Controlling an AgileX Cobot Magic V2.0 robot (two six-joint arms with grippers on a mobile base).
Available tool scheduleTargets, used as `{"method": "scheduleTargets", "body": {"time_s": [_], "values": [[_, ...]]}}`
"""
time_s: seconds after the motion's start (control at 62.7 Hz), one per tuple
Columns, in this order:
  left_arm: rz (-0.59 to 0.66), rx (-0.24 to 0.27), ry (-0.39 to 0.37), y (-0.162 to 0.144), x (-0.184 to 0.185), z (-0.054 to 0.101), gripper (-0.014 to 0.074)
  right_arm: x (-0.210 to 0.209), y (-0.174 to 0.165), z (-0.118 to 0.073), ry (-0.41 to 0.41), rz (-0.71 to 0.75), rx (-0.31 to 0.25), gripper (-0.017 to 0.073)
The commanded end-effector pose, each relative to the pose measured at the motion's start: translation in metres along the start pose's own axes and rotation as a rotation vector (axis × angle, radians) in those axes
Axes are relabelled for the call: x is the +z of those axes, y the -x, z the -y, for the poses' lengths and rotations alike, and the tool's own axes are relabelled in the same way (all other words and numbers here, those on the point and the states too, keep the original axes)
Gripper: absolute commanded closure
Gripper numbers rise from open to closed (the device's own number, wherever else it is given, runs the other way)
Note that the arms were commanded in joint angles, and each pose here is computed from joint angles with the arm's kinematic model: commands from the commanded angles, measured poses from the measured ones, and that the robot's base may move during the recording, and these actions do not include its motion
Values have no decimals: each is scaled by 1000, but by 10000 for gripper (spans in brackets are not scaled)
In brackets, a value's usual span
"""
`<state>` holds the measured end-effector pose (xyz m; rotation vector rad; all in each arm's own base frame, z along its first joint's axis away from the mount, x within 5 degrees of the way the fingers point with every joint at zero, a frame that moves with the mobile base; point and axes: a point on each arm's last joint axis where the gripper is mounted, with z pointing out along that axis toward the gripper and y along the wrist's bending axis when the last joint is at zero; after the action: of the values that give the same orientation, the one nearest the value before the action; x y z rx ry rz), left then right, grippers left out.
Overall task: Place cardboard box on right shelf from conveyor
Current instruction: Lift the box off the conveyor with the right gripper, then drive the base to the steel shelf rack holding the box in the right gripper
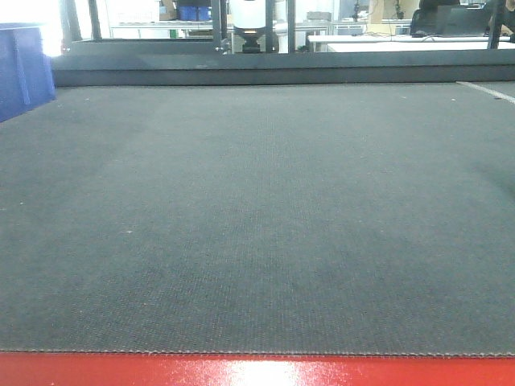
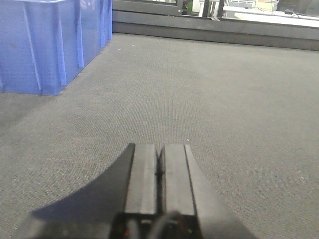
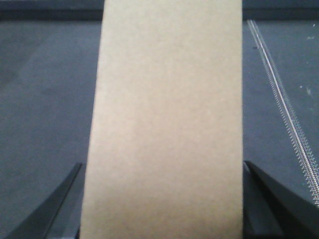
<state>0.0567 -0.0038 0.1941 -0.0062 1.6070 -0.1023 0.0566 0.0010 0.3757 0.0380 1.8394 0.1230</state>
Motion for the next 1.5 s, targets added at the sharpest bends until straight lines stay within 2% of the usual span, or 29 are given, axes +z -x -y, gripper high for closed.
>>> {"method": "scheduleTargets", "body": {"time_s": [0.0,1.483], "values": [[103,-10,-7,10,-2,0,713,-9,15,-1,14,129,-14,330],[103,-10,-7,10,-2,0,713,-10,15,-1,14,129,-14,330]]}}
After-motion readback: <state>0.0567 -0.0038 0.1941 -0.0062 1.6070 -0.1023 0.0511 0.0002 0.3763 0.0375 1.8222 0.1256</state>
